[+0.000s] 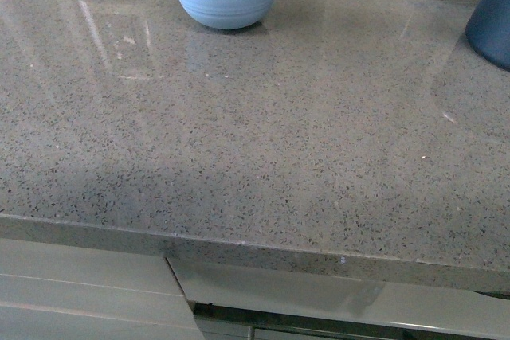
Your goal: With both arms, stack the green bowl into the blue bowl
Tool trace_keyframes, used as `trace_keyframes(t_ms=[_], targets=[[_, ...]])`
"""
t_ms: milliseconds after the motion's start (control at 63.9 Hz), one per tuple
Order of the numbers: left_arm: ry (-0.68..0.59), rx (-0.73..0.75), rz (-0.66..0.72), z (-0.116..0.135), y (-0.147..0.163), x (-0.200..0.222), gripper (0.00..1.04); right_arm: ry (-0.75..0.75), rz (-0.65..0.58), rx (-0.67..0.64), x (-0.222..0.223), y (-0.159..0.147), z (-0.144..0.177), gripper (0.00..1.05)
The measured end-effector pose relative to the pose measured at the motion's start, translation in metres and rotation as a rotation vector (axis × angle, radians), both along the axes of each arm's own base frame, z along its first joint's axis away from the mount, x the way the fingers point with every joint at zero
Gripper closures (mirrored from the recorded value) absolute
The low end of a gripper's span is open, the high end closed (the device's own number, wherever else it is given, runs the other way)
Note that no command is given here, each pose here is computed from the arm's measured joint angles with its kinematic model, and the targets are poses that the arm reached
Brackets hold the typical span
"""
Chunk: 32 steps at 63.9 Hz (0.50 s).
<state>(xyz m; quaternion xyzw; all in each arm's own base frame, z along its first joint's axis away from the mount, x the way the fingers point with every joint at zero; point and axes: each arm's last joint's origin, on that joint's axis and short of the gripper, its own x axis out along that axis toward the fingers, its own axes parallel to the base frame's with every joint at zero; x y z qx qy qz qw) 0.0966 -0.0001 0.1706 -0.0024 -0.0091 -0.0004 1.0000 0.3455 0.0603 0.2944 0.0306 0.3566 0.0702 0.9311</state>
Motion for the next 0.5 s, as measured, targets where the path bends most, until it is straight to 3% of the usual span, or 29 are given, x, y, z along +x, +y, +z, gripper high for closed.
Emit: trace_keyframes(t_ms=[219,313,391,500], targets=[[0.000,0.000,0.000,0.000,0.000,0.000,0.07,0.072,-0.162,-0.017,-0.095,-0.062,-0.032,0.10],[0.000,0.000,0.000,0.000,0.000,0.000,0.07,0.071,-0.231,-0.076,-0.138,-0.074,-0.047,0.10],[0.000,0.000,0.000,0.000,0.000,0.000,0.07,0.049,-0.237,-0.086,-0.148,-0.076,-0.046,0.10],[0.000,0.000,0.000,0.000,0.000,0.000,0.07,-0.312,-0.158,-0.042,-0.151,-0.074,-0.064,0.26]])
